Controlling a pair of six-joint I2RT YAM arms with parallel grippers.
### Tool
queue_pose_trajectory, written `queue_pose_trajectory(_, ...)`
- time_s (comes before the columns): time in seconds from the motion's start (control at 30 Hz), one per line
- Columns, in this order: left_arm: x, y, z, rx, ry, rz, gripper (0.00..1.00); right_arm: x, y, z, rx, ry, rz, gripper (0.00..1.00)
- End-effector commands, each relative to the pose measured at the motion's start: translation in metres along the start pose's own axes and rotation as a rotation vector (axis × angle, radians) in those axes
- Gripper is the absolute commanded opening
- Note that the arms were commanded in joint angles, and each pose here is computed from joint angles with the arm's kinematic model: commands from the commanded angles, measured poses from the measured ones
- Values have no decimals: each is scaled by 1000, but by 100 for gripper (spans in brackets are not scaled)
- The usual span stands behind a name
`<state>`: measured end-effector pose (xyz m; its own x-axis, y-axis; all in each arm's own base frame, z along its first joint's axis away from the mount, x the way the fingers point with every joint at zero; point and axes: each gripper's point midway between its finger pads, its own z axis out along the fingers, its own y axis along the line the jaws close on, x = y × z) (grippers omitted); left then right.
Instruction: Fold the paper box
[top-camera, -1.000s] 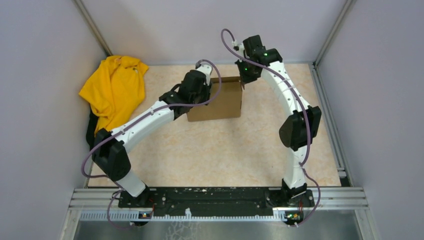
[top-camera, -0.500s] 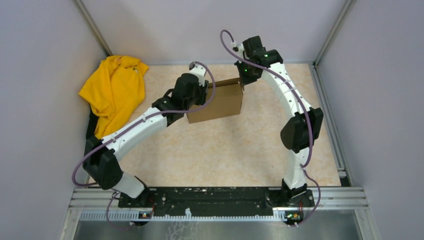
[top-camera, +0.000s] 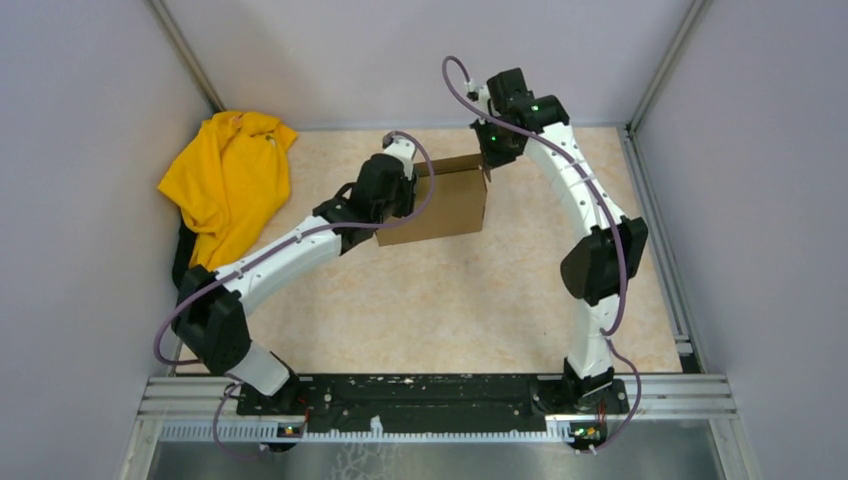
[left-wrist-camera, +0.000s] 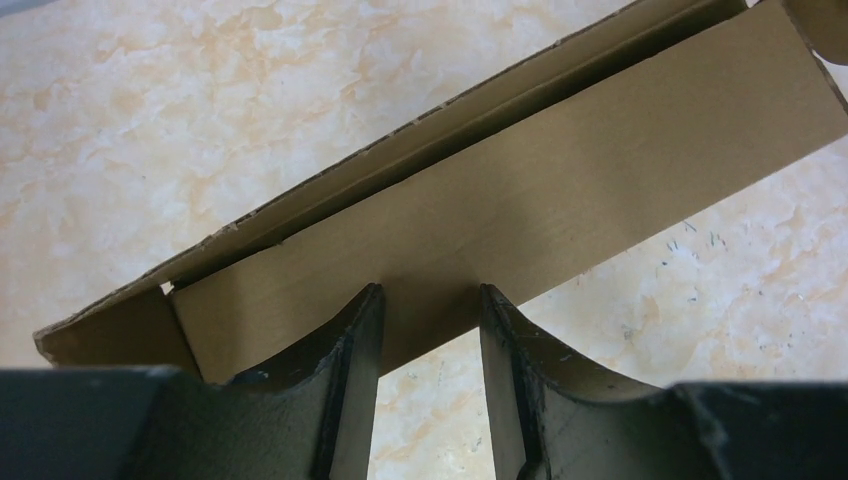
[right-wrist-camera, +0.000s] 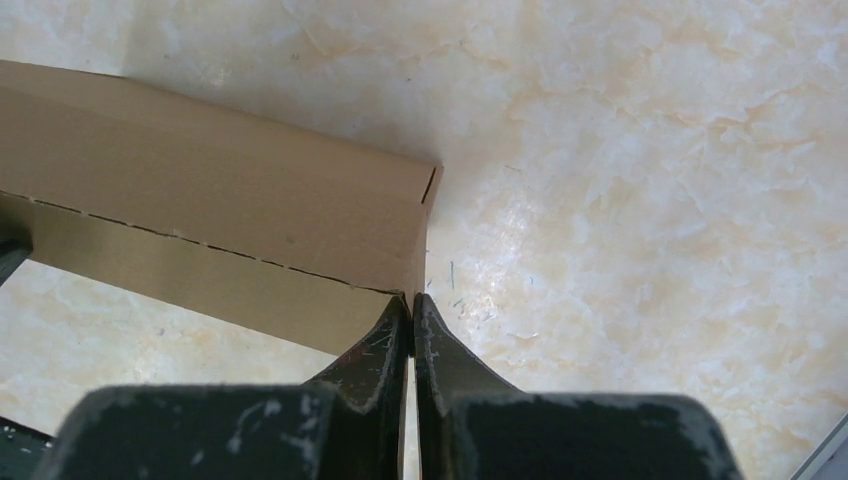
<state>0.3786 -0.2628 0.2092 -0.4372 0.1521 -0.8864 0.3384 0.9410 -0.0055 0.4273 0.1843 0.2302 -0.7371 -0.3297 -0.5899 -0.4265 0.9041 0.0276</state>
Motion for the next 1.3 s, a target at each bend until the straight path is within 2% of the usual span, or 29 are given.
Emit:
queue_pose_trajectory(0.0,19,-6,10,5,47,-21,46,-27,10,-28,-19,-81,26,0)
queue_pose_trajectory(0.4,22,-17,17,12,75,-37,46,-16,23,-22,-70,18,142,0)
queue_pose_trajectory(1.27,41,-62,27,60,126,-21,46,-20,44,-21,-164,37,279,0)
